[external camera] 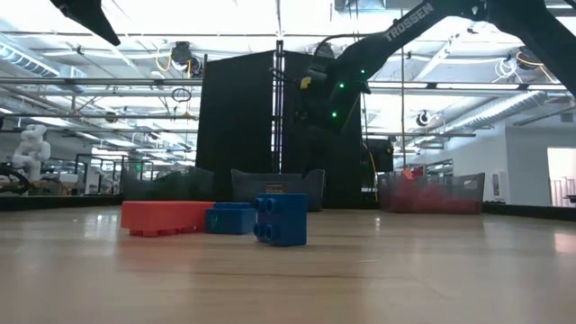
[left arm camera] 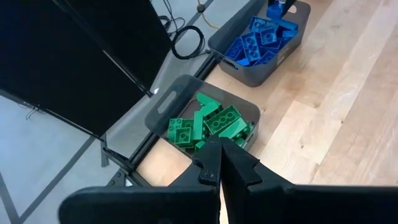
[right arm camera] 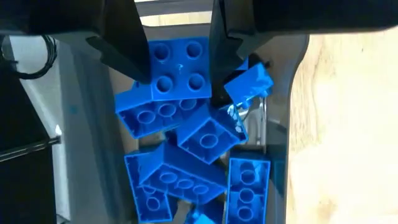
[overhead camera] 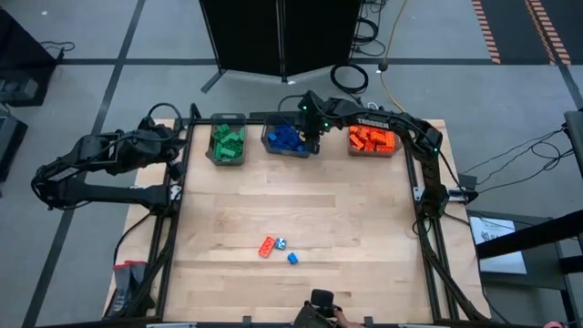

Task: Sort blocks
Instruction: Put the blue game piece into the middle black bin

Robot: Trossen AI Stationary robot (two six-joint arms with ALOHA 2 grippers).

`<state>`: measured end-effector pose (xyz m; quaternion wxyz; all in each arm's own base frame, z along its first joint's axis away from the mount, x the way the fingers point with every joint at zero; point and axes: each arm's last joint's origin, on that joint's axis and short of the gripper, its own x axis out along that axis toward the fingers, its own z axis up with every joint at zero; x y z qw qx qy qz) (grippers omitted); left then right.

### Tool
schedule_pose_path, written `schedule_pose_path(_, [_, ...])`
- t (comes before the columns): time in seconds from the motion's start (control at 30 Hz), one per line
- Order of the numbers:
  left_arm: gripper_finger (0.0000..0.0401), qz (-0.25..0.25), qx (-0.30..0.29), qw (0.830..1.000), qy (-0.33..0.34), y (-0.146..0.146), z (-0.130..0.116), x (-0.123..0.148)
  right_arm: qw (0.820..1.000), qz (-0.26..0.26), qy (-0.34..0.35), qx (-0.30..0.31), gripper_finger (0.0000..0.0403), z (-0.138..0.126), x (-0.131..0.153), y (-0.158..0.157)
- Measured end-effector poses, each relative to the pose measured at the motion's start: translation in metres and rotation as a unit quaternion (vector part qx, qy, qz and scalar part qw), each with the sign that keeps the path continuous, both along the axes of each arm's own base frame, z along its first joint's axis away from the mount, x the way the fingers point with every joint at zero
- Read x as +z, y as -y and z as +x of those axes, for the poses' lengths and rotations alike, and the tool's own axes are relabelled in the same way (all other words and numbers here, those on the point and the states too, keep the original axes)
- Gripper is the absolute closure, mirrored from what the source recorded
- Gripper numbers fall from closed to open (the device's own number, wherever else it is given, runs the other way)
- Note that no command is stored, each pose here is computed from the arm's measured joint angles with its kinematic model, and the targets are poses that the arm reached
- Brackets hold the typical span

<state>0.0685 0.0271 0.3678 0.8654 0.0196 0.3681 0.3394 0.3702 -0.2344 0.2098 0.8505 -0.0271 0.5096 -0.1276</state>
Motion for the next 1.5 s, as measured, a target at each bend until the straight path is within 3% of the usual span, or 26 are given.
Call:
schedule_pose_path(0.87, [0.0401,0.007,-0.006,1.000,-0.008,-0.0001,0.0001,-0.0001,1.000,0.008,-0.009,-0.007,0.0271,-0.0038,-0.0011,0.0025])
schedule_pose_path(1.27, [0.0401,0.007,-0.006,1.000,-0.007,-0.0001,0.0000,0.0000,1.000,0.009,-0.009,-0.011,0.0190,-0.0040,-0.0010,0.0024])
schedule_pose_path(1.5, [0.0401,0.006,-0.006,1.000,-0.007,-0.0001,0.0000,0.0000,1.000,0.008,-0.009,-0.011,0.0184,-0.0041,-0.0008,0.0024])
